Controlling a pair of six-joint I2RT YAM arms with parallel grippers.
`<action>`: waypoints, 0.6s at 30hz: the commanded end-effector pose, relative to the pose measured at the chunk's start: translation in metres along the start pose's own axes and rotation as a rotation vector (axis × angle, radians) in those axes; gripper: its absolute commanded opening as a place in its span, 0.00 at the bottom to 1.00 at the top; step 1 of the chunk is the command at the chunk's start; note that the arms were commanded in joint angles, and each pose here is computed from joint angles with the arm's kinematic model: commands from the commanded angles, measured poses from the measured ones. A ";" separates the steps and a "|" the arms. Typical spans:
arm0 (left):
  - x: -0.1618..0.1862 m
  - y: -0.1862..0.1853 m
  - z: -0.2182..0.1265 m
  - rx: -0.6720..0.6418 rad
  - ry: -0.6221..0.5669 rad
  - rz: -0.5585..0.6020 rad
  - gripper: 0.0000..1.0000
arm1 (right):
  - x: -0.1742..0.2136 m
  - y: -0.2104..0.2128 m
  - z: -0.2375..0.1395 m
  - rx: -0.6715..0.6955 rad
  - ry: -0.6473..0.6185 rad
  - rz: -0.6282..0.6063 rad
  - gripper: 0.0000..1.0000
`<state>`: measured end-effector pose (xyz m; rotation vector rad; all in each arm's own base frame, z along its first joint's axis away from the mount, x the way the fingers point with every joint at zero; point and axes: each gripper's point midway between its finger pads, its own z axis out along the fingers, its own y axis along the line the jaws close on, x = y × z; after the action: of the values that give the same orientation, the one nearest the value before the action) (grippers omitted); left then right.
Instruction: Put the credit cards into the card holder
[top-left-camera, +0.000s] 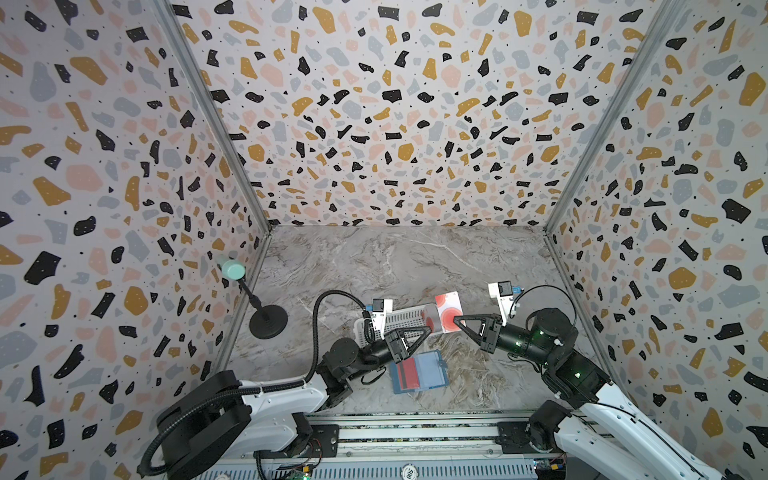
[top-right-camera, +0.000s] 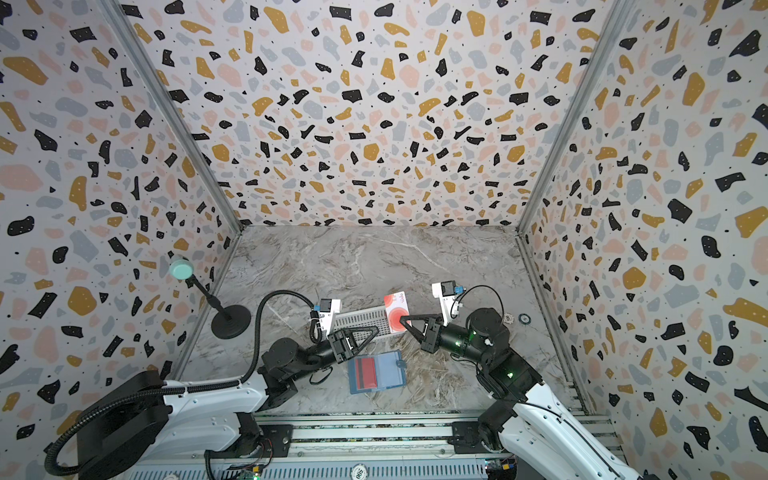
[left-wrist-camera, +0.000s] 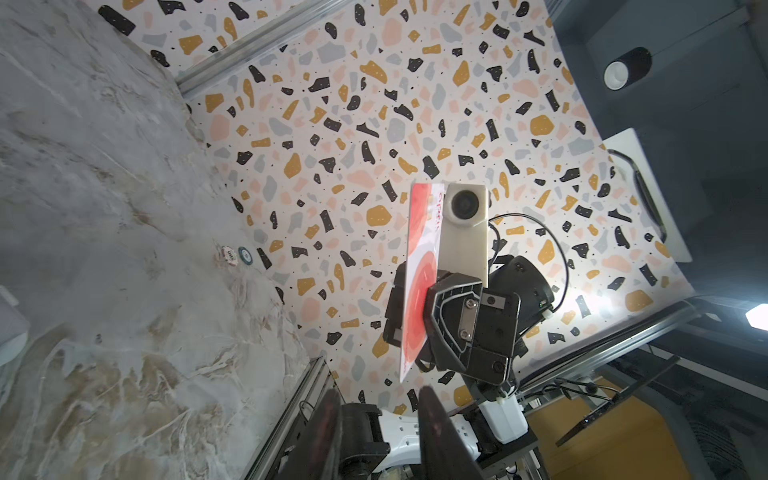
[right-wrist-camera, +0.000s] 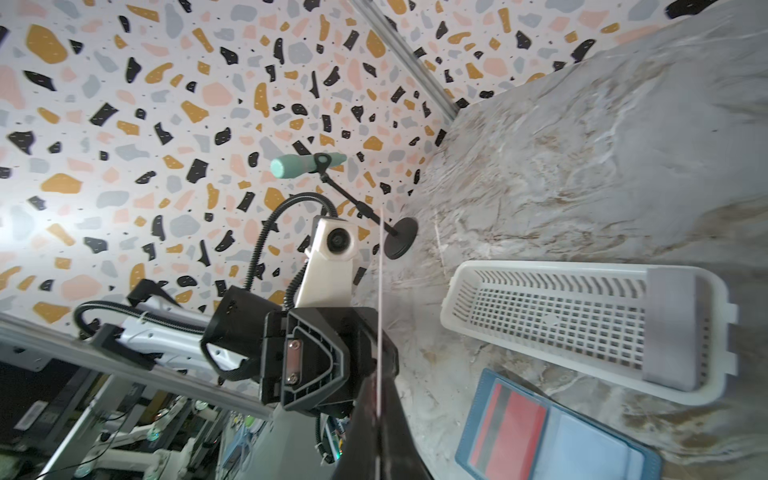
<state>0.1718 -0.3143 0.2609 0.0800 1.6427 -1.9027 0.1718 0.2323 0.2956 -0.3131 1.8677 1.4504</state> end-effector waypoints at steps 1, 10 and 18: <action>-0.010 -0.046 0.002 0.180 -0.022 0.012 0.33 | -0.001 0.026 -0.004 -0.133 0.008 0.006 0.00; -0.006 -0.062 0.011 0.233 0.012 0.016 0.28 | 0.011 0.031 -0.001 -0.213 0.055 0.036 0.00; -0.005 -0.058 0.013 0.215 0.014 0.010 0.23 | 0.016 0.029 -0.003 -0.226 0.054 0.046 0.00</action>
<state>0.1586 -0.3234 0.2928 0.1453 1.5381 -2.0314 0.1470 0.2449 0.2943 -0.3995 1.8229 1.6813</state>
